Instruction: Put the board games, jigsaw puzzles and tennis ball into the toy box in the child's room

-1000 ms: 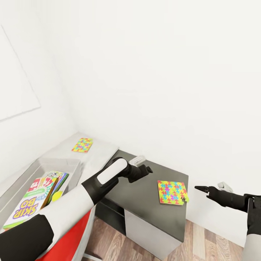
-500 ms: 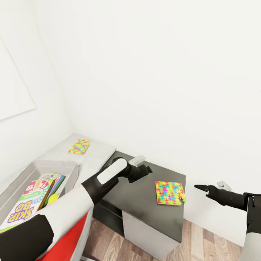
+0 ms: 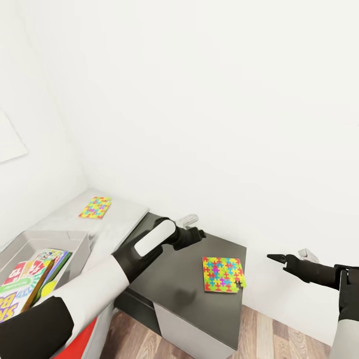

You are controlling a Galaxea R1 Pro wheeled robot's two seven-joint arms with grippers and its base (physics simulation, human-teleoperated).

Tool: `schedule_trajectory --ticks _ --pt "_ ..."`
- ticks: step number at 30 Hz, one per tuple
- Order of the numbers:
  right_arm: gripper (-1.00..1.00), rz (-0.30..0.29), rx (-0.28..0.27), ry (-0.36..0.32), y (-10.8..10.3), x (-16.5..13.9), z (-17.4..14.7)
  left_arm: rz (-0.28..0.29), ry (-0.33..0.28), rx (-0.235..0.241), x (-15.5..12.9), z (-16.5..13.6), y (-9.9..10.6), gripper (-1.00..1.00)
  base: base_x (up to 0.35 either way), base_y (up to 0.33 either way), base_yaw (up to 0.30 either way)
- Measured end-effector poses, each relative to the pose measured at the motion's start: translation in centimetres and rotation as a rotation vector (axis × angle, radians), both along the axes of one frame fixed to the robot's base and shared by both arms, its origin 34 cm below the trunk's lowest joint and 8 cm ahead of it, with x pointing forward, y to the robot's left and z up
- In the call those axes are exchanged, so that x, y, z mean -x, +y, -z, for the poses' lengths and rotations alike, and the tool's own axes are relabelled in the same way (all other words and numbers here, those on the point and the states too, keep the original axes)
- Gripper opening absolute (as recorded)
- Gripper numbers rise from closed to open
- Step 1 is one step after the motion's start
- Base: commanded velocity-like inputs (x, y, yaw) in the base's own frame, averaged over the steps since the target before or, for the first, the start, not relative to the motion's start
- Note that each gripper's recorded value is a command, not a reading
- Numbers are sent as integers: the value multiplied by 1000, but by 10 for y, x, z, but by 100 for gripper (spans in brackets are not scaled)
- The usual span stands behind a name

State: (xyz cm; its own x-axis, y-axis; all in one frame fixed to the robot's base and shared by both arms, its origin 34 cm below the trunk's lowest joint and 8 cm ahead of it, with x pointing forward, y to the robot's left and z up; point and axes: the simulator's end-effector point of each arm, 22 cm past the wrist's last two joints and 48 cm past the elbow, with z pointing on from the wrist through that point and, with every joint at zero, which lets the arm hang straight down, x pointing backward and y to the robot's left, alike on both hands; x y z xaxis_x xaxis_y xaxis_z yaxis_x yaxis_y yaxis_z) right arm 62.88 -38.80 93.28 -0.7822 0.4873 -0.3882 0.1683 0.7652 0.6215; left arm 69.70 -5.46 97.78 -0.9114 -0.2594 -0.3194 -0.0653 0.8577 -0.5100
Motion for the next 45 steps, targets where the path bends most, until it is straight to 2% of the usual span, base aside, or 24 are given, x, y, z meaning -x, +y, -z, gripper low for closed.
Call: schedule_trajectory --ticks 20,27,30,31,33,37,38,39,45 --pt "100 -4 4 -3 1 -1 0 0 10 -9 3 4 3 100 34 -74 -60" --pt "100 -44 16 4 13 -3 2 -9 21 -18 3 11 12 100 3 -5 -5" --pt "100 -77 27 12 21 -4 4 -19 29 -29 3 17 21 100 1 -1 -1" --pt "100 -104 34 22 28 -4 6 -35 43 -50 4 26 34 100 0 0 0" --pt "100 -112 36 25 31 -3 7 -45 50 -59 4 29 41 100 0 0 0" --pt "100 -131 38 32 37 -3 9 -99 83 -87 2 42 68 100 0 0 0" --pt "100 -134 39 33 38 -3 9 -115 94 -88 2 45 75 100 0 0 0" --pt "100 -138 39 35 39 -3 10 -160 125 -85 0 54 90 100 0 0 0" --pt "100 -141 38 35 40 -3 10 -201 170 -69 1 70 104 100 0 0 0"
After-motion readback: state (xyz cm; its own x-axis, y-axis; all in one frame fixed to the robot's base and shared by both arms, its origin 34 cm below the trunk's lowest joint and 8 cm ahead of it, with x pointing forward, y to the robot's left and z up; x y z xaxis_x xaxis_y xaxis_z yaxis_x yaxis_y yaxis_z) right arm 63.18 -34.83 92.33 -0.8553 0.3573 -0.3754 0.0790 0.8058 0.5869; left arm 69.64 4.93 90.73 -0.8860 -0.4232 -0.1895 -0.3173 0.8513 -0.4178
